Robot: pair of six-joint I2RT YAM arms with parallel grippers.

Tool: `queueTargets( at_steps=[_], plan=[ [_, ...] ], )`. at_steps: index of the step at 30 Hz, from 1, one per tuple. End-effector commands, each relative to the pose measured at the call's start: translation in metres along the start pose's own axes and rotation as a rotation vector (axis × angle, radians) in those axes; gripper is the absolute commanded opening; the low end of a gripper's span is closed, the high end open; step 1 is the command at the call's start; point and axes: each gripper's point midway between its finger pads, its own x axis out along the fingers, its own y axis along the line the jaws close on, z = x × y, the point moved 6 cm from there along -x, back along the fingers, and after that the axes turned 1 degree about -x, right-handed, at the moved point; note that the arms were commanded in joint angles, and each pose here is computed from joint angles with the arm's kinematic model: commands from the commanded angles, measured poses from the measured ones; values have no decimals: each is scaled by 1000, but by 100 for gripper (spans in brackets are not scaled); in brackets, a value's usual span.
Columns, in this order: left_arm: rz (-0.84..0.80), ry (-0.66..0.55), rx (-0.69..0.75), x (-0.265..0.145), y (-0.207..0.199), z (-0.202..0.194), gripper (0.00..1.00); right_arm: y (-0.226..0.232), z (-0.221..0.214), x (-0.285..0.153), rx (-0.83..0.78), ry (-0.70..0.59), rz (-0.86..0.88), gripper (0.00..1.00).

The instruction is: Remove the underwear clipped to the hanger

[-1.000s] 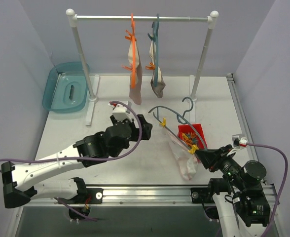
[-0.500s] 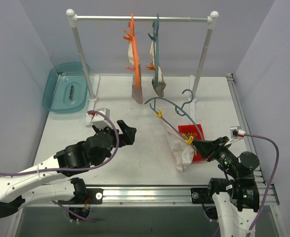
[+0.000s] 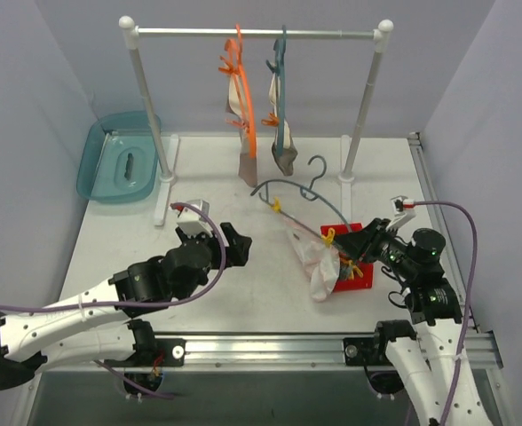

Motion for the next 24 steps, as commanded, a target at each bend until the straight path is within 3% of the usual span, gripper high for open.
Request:
queueTargets(
  at_steps=[1, 7, 17, 24],
  plan=[
    [-66, -43, -39, -6, -8, 14, 93, 29, 20, 19, -145, 3, 114, 0],
    [-47, -59, -34, -12, 0, 21, 94, 61, -31, 47, -240, 167, 91, 0],
    [4, -66, -38, -18, 14, 22, 94, 60, -9, 48, -249, -133, -127, 0],
    [86, -56, -34, -1, 22, 11, 93, 75, -56, 67, -370, -127, -248, 0]
  ],
)
